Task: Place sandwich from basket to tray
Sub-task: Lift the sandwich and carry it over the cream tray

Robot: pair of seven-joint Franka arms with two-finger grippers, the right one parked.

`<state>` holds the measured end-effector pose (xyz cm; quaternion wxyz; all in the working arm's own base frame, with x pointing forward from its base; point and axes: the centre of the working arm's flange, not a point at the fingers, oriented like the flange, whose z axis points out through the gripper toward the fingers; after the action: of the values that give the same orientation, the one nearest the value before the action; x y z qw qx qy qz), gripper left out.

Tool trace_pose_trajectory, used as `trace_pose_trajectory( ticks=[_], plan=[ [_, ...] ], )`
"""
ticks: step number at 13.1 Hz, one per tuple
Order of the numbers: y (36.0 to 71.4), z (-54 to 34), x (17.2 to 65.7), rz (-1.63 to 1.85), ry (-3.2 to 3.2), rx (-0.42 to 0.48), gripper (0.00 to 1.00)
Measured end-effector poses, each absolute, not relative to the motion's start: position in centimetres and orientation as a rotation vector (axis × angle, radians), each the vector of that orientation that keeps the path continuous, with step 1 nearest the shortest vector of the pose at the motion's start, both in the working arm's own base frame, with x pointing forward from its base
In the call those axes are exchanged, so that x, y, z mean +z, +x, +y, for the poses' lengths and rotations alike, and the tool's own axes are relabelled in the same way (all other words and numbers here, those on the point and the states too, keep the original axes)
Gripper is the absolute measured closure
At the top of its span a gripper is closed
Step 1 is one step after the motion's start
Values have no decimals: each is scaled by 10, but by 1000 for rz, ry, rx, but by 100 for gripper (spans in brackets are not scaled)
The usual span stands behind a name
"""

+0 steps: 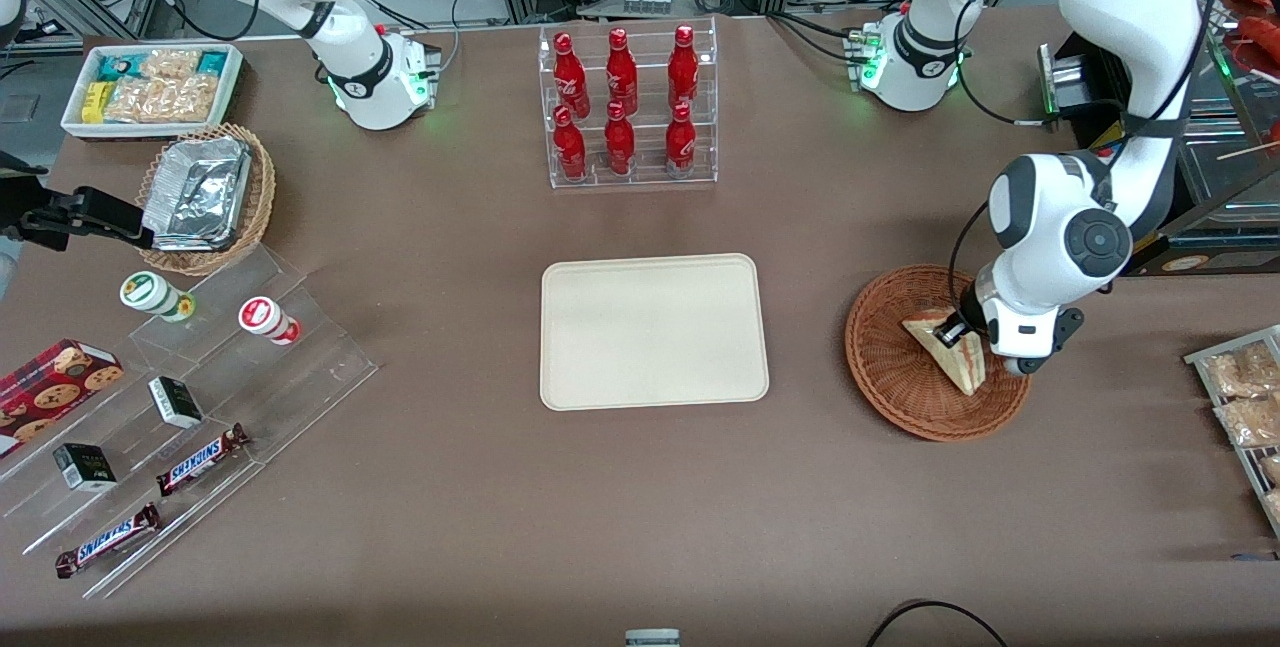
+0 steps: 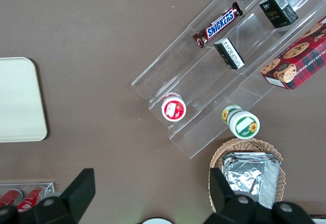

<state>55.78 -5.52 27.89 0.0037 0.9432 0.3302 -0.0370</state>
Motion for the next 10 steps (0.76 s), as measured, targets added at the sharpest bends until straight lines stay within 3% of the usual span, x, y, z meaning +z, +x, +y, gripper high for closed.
trace_pose_trajectory(
  ticks=[3, 6, 10],
  plan=[
    [571, -84, 324, 836, 3023, -154, 81],
    [569, -164, 349, 620, 3082, -175, 81],
    [552, -263, 342, 437, 3116, -174, 81]
  ],
)
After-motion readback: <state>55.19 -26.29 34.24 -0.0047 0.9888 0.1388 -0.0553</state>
